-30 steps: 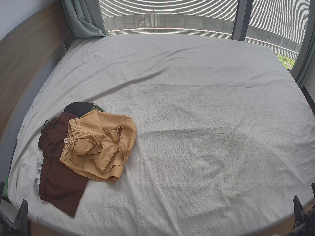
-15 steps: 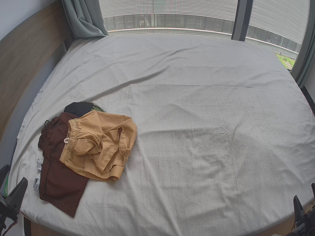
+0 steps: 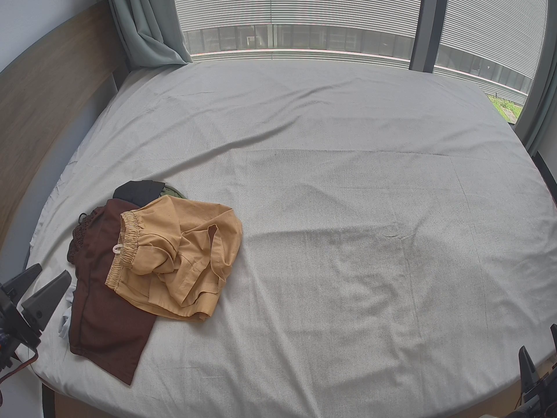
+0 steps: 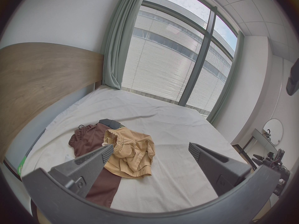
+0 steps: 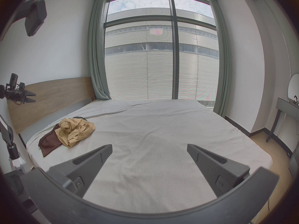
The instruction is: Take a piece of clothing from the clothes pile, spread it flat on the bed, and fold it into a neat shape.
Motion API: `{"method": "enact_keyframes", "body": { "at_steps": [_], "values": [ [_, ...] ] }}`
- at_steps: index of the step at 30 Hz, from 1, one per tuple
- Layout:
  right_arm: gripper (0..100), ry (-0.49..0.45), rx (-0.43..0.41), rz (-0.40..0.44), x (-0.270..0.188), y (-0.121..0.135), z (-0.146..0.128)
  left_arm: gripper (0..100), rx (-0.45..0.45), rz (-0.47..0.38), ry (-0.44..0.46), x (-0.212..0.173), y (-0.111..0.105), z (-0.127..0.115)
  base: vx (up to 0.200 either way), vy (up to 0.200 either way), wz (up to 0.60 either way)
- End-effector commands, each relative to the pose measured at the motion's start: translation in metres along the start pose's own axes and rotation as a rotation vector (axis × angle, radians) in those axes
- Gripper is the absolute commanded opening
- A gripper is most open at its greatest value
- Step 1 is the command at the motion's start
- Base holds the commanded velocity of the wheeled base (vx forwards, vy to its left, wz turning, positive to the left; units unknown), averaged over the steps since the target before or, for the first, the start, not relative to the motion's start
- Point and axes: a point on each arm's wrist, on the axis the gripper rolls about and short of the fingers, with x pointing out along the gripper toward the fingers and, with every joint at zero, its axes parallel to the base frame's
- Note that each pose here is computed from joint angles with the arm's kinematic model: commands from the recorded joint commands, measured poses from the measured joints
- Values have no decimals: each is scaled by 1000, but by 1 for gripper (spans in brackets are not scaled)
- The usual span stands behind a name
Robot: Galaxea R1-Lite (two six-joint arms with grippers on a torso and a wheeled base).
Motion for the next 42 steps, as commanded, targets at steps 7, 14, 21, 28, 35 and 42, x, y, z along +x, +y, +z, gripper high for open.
{"method": "enact_keyframes", "body": {
  "at_steps": [7, 14, 21, 28, 35, 42],
  "values": [
    [100, 2, 0, 0, 0, 0, -5, 100, -24, -12, 76, 40, 8, 1, 0, 0, 0],
    [100, 2, 1, 0, 0, 0, -5, 100, -35, -41, 105, 59, 12, 2, 0, 0, 0],
    [100, 2, 1, 0, 0, 0, -5, 100, -64, -72, 164, 76, 24, -2, 0, 0, 0],
    [100, 2, 0, 0, 0, 0, -5, 100, -103, -81, 184, 98, 49, 2, 0, 0, 0],
    [100, 2, -2, 0, 0, 0, -5, 100, -129, -103, 214, 118, 64, -5, 0, 0, 0],
    [100, 2, -2, 0, 0, 0, -5, 100, -140, -100, 222, 142, 77, -9, 0, 0, 0]
  ]
}}
